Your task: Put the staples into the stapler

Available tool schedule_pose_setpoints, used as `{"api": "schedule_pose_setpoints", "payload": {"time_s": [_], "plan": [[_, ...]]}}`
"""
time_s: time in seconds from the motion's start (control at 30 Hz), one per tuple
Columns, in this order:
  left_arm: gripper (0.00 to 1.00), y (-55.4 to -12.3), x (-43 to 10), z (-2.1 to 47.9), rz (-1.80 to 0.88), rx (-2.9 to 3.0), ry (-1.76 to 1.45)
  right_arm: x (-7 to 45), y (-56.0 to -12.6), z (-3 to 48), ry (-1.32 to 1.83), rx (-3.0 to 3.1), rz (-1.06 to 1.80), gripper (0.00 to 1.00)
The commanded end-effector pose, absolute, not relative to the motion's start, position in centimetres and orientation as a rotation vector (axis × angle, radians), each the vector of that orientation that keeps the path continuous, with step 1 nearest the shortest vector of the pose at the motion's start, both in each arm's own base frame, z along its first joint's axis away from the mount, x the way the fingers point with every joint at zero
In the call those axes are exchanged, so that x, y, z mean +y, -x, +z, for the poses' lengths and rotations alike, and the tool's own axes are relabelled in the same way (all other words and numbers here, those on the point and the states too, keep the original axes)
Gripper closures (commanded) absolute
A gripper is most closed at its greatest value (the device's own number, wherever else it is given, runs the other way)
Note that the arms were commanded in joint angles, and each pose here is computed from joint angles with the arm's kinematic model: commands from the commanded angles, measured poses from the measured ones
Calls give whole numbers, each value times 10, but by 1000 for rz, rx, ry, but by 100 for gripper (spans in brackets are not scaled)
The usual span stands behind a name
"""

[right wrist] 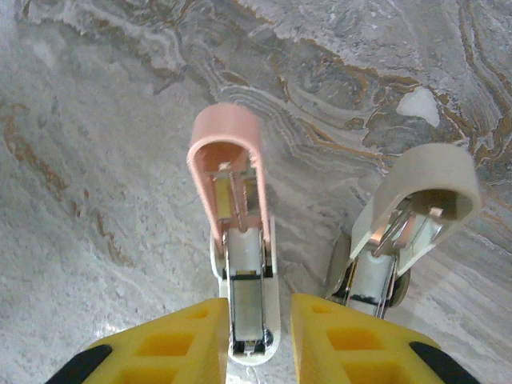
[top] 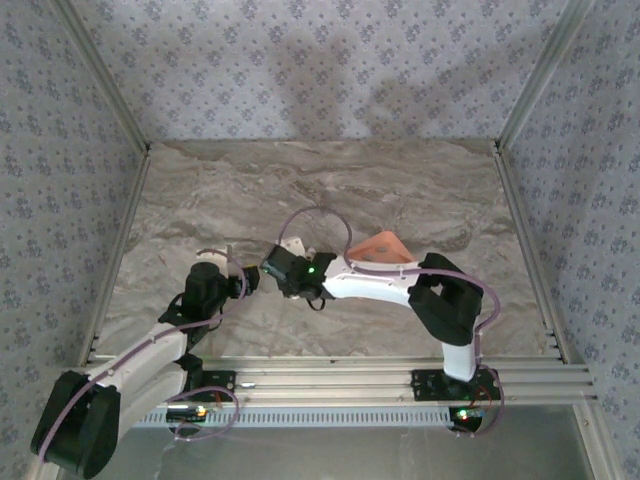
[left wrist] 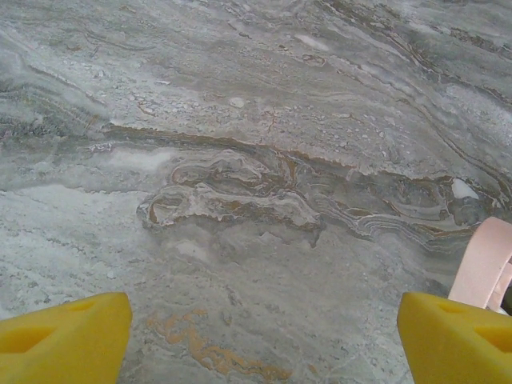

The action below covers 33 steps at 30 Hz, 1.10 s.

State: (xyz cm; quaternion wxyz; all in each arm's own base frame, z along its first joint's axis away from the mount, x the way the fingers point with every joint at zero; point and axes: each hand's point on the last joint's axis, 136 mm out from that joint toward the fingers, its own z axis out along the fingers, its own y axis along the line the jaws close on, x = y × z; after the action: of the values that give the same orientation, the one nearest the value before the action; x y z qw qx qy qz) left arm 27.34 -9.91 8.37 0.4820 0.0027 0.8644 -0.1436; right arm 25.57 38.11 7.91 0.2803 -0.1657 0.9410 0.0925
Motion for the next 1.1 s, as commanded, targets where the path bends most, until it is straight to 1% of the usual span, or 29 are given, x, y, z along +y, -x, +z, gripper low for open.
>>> {"api": "schedule_pose_setpoints", "payload": {"time_s": [0.0,0.53,1.07], "plan": [[14,-273,-96,85,-350,2095,11,379,-255,70,394,2582,316,75],[14,-264,-122,101,-519,2012,-125,381,-254,43,373,2697,386,79],[14,-263,-121,103,-515,1999,-125,374,-250,29,365,2750,346,83]]}}
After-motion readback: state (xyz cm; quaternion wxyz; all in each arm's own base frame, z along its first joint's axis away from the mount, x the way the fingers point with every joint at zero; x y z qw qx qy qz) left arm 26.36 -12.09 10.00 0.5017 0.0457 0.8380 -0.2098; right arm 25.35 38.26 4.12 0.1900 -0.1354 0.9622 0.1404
